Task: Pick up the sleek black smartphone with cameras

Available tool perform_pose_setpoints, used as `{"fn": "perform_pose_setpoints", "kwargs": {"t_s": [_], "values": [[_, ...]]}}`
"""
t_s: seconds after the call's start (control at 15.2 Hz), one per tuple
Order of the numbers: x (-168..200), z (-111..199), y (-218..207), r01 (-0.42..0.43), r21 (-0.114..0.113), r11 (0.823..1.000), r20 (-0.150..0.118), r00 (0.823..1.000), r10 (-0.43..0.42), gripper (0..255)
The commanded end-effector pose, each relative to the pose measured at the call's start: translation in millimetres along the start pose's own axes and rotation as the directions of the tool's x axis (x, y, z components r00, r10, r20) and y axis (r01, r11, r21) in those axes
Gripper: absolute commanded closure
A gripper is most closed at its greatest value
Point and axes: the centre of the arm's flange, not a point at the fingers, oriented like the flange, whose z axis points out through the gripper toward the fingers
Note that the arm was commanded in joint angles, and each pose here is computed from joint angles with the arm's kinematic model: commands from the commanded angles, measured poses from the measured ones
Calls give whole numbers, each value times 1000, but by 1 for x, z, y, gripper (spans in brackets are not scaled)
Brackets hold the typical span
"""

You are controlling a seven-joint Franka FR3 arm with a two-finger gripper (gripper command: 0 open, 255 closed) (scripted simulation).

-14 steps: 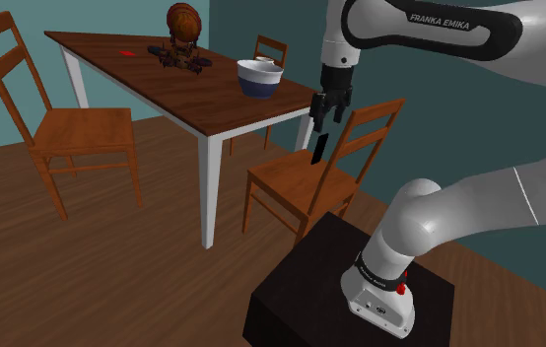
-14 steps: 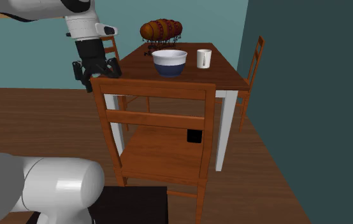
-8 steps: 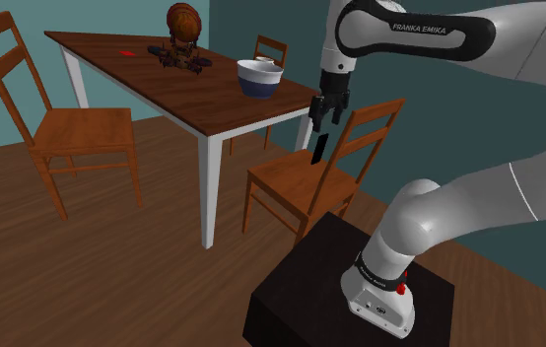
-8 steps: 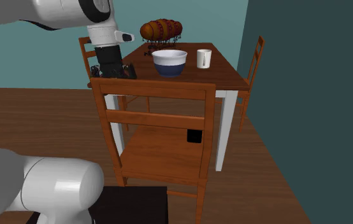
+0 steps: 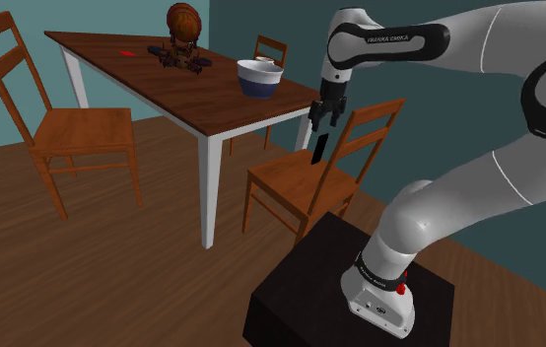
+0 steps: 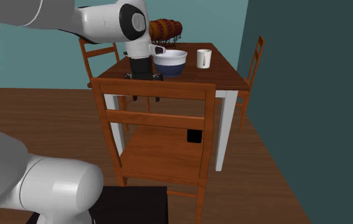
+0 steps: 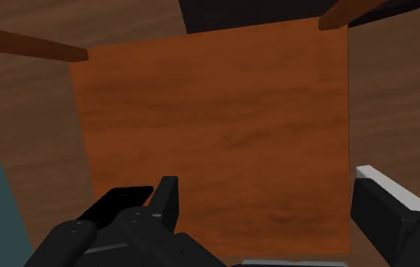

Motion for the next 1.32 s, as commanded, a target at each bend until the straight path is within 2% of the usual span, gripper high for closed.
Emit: {"fn": "perform_pose_setpoints", "kwargs": {"t_s": [0.0,0.99,1.25], "values": [[12,12,19,-18,7,1000,-5,1000,18,0],[105,103,173,-152,71,986,-35,987,154,0],[110,123,180,-158,74,985,-36,986,161,0]]}}
